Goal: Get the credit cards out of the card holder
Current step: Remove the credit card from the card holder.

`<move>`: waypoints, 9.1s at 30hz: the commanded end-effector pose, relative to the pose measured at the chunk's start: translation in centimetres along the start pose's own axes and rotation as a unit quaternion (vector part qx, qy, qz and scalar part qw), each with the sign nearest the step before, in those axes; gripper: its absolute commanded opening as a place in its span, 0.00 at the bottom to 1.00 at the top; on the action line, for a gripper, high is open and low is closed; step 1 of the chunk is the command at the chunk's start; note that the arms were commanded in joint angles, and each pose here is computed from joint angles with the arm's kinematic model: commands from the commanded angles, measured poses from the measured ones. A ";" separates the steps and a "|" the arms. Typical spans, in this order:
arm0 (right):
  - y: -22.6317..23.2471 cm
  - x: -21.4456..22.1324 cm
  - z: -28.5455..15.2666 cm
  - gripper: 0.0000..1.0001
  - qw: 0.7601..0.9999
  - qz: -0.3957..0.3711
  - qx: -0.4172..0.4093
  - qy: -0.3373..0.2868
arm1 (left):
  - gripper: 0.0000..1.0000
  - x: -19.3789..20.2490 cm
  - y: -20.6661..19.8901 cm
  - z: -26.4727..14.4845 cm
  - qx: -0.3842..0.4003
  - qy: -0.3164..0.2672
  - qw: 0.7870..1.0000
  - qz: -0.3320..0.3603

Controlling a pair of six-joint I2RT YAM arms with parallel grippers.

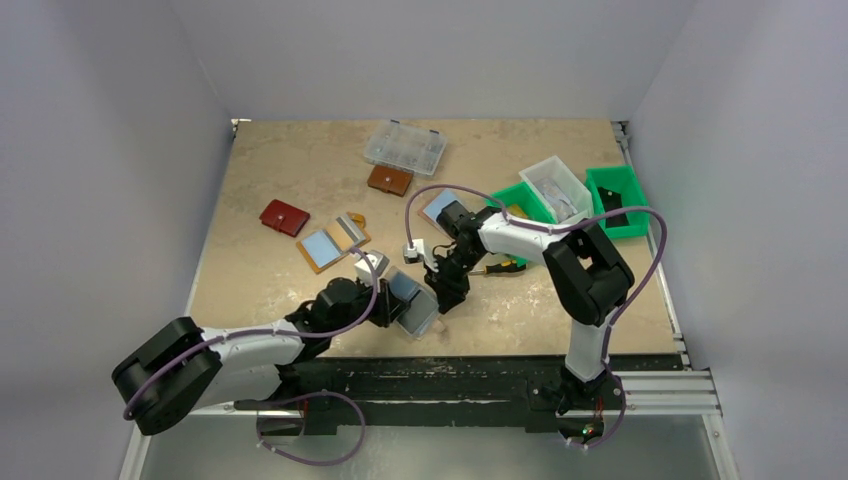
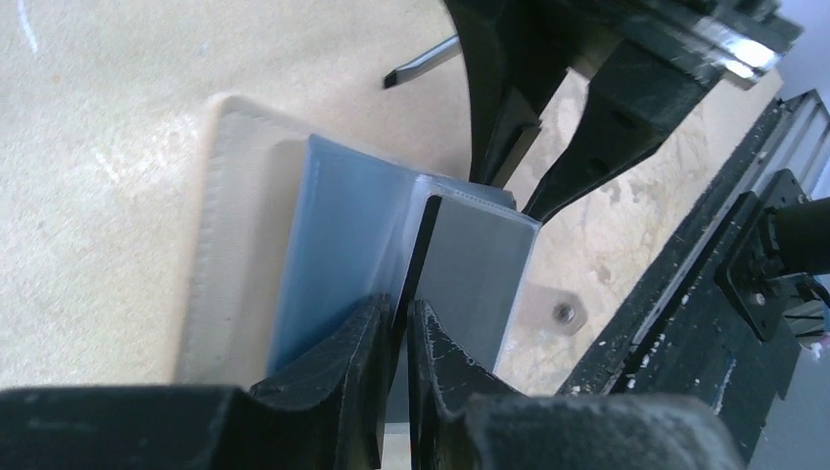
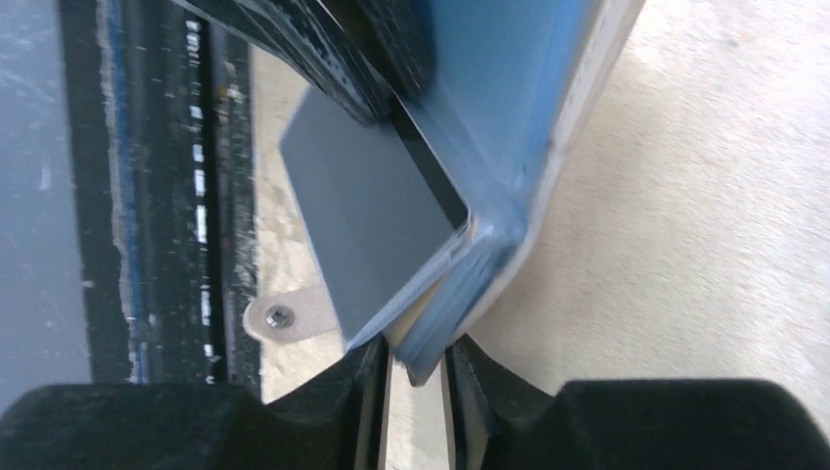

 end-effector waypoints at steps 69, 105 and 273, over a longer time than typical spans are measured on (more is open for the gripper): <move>0.4 -4.4 3.2 0.23 0.892 -0.371 0.253 0.050 | 0.37 1.5 2.2 1.0 0.024 0.031 0.986 -0.161; 1.5 -5.2 -0.3 0.99 0.961 -0.231 0.139 -0.056 | 0.00 0.1 3.0 -1.6 0.062 -0.002 0.989 -0.136; 0.4 0.1 2.5 0.00 0.993 -0.013 -0.111 0.037 | 0.11 -0.5 2.0 -2.6 0.074 0.011 0.978 -0.194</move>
Point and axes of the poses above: each gripper's point midway between its finger pads, its own z axis out along the fingers, its own y axis along the line the jaws close on, x = y × z, the point moved 3 cm from there along -z, back along the fingers, and after that the axes turned 3 degrees about -z, right-handed, at the moved point
